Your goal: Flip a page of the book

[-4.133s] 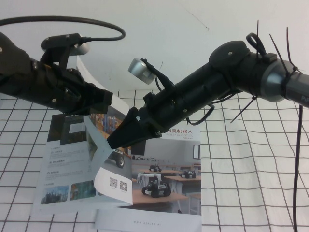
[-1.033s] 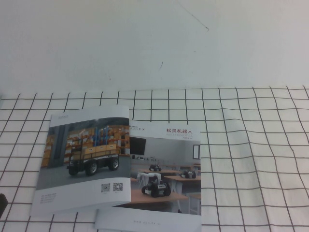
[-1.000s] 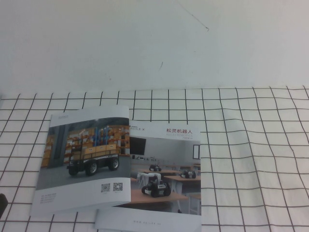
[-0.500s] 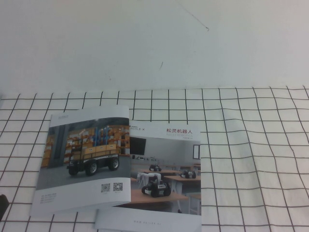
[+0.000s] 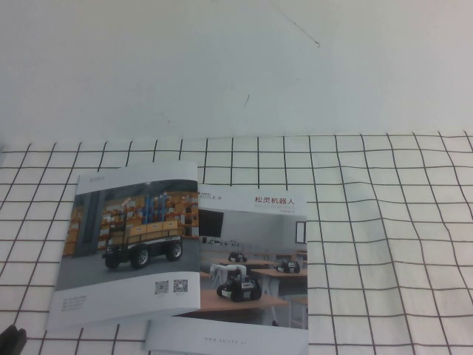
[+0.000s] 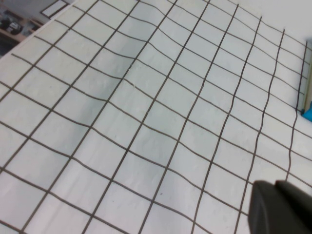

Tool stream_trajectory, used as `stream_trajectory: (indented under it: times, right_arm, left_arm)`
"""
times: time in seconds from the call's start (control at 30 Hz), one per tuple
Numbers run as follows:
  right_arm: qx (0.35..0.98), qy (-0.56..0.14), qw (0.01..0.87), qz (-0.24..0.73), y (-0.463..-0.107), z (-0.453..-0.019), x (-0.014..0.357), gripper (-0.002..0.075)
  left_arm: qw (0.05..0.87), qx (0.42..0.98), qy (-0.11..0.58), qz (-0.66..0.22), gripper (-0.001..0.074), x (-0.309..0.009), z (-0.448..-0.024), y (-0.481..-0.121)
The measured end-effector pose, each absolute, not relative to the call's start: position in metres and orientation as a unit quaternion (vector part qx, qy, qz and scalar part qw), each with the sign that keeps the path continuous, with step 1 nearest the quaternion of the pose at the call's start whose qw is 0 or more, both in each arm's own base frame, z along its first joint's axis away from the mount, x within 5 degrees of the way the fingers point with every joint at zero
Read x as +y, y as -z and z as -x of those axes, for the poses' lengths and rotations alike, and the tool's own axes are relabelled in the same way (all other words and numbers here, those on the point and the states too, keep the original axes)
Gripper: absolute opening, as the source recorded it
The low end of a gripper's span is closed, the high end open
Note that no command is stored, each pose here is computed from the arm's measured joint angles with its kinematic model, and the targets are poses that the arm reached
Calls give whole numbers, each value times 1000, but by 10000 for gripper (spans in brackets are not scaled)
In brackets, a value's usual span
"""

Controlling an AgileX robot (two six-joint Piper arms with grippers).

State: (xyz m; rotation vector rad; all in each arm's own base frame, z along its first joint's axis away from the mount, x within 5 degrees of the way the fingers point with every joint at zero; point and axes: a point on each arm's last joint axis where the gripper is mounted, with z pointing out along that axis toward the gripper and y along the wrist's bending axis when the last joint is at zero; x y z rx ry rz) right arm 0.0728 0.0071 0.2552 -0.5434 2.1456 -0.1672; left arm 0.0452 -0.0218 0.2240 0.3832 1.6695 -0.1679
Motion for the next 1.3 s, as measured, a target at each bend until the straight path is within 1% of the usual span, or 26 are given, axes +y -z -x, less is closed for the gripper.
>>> stream_trajectory:
  times: [0.2,0.27,0.4,0.57,0.8,1.07,1.3]
  right_arm:
    - [867,68,443,219,-255,-73,7,0]
    - [867,68,443,219,-255,-73,7,0]
    - [867,68,443,219,-255,-73,7,0]
    - [867,68,443,219,-255,-73,7,0]
    - [867,68,443,219,-255,-73,7,0]
    - [867,68,443,219,-255,-73,7,0]
    - [867,68,443,219,-255,-73,7,0]
  left_arm:
    - [639,758,37,-126,-2,-15,-53,-187]
    - [634,765,38,-106,-2,-14,-53,-182]
    - [605,788,40,-103,-2,-14,-52,-175]
    - [598,795,50,-90,-2,-14,-52,-173]
    - [592,800,94,-23,-2,-13,-52,-173]
    - [590,802,91,-19,-2,-12,-52,-173]
    - [593,801,67,-43,-2,-11,-52,-173]
